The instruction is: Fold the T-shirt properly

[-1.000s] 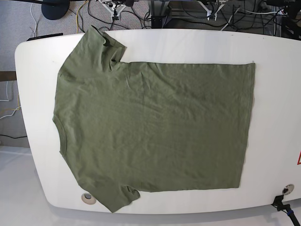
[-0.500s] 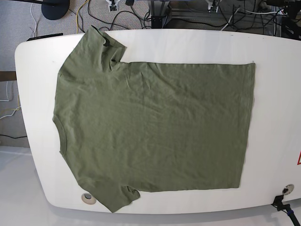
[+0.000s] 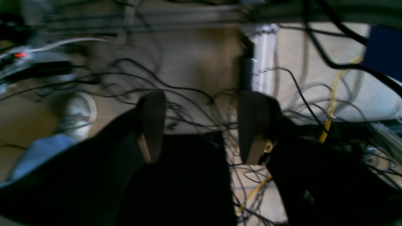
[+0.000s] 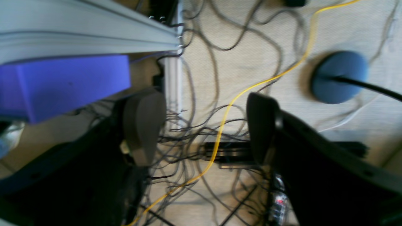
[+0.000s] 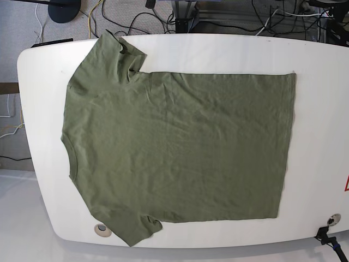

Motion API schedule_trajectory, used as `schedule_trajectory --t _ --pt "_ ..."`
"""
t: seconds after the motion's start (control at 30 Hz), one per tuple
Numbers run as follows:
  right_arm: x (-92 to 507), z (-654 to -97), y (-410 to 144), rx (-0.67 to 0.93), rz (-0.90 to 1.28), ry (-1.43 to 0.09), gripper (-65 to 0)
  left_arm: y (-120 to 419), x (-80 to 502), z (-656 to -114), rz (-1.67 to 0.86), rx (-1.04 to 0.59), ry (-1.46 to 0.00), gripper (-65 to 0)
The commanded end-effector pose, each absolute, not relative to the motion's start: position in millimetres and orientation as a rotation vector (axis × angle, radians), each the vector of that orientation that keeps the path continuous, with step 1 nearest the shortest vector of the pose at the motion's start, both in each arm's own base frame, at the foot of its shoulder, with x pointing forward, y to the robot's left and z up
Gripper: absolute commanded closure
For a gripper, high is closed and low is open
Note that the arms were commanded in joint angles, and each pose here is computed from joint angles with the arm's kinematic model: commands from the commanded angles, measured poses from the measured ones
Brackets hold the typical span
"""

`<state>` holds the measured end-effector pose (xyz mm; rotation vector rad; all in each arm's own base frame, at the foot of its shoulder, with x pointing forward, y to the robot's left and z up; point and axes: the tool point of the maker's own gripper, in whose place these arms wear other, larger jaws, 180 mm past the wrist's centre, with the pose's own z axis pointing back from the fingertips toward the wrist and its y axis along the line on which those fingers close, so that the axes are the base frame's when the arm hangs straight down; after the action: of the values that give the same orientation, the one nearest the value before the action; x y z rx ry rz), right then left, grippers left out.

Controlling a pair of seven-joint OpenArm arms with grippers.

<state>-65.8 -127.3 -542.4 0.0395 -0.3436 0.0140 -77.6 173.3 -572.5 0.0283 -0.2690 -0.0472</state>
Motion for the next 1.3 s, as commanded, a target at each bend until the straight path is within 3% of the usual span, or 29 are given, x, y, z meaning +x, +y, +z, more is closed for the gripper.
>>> schedule_trajectory --t 0.0,0.13,0.53,1.0,1.27 --pt "-69 -523 -126 0.045 0.015 -0.377 -42.0 183 -70 -551 -0.038 0.047 -0.334 -33.7" --pt "-65 -486 -130 0.048 0.035 -0.435 -42.0 210 -60 -510 -0.016 0.117 -0.417 -33.7" --pt "-31 -387 -121 0.065 0.037 -0.614 -42.1 190 2 -410 -0.084 0.092 -0.677 -33.7" --pt "46 -364 -120 0.068 0.038 -0.893 -42.0 233 105 -359 -0.057 0.235 -0.983 -33.7" --pt "101 -352 -117 0.069 0.01 -1.049 -42.0 254 148 -336 0.165 0.083 -1.121 -33.7"
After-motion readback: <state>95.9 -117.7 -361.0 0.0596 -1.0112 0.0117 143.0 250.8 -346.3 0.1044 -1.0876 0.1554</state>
